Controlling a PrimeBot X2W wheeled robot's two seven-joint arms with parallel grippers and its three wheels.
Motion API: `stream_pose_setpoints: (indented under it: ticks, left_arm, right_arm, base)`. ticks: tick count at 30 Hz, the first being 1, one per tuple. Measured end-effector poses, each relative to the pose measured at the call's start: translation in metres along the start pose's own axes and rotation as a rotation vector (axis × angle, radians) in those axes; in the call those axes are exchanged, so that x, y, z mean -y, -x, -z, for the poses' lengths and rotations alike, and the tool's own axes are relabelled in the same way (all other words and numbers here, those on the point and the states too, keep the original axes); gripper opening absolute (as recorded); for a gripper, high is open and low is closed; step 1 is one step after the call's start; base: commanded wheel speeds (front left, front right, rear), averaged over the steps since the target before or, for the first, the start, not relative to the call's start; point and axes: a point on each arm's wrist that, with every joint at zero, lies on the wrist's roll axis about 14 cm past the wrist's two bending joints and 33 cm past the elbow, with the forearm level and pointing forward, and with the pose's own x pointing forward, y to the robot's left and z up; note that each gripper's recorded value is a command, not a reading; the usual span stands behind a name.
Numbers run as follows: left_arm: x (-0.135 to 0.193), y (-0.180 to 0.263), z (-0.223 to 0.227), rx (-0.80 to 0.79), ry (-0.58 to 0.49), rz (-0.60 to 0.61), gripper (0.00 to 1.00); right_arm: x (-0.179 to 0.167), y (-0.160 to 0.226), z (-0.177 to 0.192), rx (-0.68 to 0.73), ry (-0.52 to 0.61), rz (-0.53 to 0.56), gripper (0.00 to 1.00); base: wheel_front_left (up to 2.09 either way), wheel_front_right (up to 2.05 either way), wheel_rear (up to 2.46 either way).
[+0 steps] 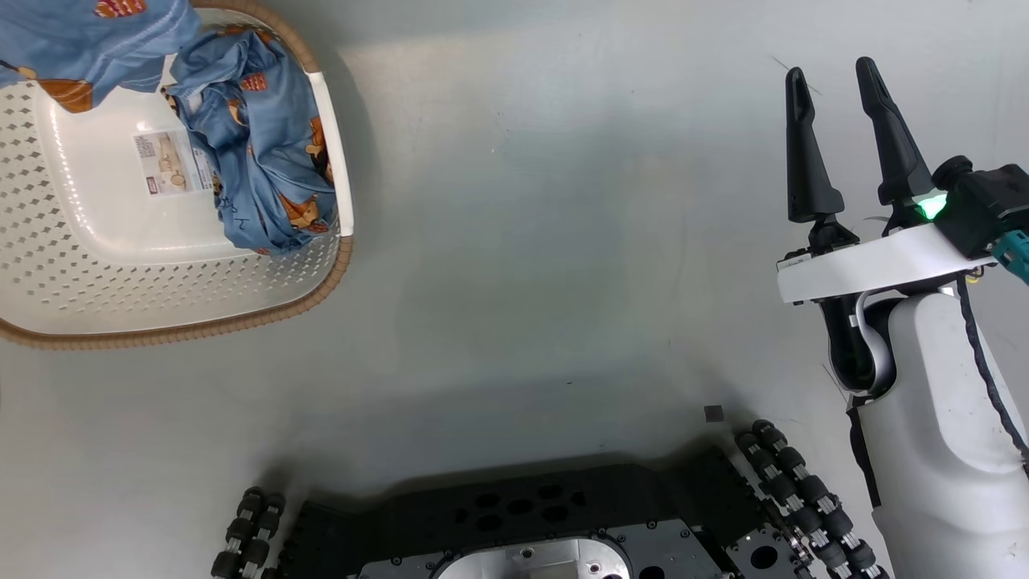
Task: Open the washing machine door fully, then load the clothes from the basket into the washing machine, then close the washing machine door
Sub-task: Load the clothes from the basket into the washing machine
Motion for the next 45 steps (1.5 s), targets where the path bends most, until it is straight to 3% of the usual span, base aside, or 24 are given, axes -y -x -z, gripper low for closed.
stream_pose_setpoints:
  ticks: [15,30,45]
  left_arm:
    - [-0.003,0.023,-0.017,-0.004,-0.012,-0.01,1.0]
    - [-0.015,0.05,-0.029,0.045,0.055,-0.058,1.0]
    - [-0.022,0.098,0.001,0.019,0.097,-0.101,1.0]
  right_arm:
    - [-0.008,-0.005,-0.028,0.071,0.008,-0.023,1.0]
    - [-0.026,-0.009,-0.036,0.096,0.0,-0.07,1.0]
    - [-0.03,-0.011,-0.04,0.106,-0.003,-0.079,1.0]
  base:
    - [0.0,0.0,0.0]
    - [0.0,0.0,0.0]
    - [0.0,0.0,0.0]
